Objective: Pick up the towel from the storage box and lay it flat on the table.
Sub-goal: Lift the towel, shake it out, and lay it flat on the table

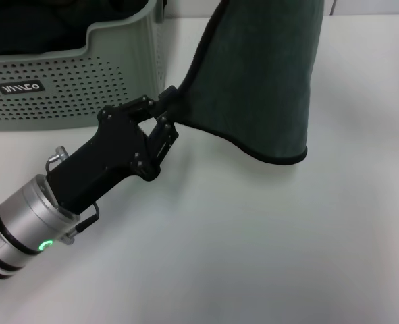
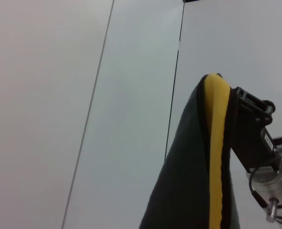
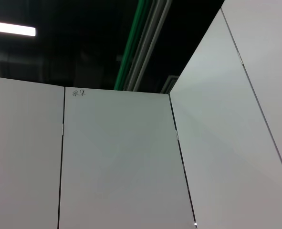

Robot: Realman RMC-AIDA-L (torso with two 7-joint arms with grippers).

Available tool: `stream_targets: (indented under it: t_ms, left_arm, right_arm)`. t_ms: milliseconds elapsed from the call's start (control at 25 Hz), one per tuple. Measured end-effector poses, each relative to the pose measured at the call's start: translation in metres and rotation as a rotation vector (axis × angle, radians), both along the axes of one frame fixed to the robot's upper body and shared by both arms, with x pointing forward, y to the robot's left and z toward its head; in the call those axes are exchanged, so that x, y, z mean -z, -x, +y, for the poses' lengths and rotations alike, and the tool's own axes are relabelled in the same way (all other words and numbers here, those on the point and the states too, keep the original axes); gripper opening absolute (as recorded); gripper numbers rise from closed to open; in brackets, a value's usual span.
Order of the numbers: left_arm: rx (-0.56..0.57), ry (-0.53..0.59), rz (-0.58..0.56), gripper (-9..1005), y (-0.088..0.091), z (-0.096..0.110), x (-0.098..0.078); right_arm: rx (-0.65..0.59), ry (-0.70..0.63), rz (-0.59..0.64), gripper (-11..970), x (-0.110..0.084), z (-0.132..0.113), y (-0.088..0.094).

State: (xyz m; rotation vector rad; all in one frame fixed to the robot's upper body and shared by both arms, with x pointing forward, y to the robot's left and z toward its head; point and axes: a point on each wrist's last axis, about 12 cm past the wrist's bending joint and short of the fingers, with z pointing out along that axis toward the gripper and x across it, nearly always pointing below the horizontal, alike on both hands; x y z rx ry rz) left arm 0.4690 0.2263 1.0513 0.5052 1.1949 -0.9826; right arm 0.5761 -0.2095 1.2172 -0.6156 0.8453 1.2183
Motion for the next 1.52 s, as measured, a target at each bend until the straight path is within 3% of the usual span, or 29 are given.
stream_targets:
  t_ms: [80,200,400,600,760,1080,1520]
  left_arm:
    - [-0.006,0.003,-0.001,321,0.0,0.0,0.0]
    - [-0.017,0.007,-0.003,169,-0.001,0.002,-0.001]
    - [-0.021,0.042,-0.029,36,0.003,0.005,-0.004]
    - [0.065,0.124,-0.119,19,0.023,0.019,-0.017]
    - [0.168,0.123,-0.135,15,0.031,0.027,-0.025]
    - [0.339,0.112,-0.105,15,0.037,0.033,-0.043]
    - [0.462,0.103,-0.082,16,0.041,0.035,-0.064]
  right_arm:
    - [-0.002,0.001,0.009,18,0.002,0.001,0.0]
    - [-0.005,0.004,0.023,18,0.005,0.002,-0.001]
    - [-0.026,0.023,0.095,19,0.009,0.002,-0.004]
    - [-0.045,0.09,0.271,19,0.016,-0.002,-0.013]
    - [-0.084,0.146,0.344,19,0.018,-0.005,-0.01]
    - [-0.116,0.265,0.437,20,0.026,-0.02,0.025]
    - [-0.162,0.391,0.419,20,0.028,-0.04,0.087]
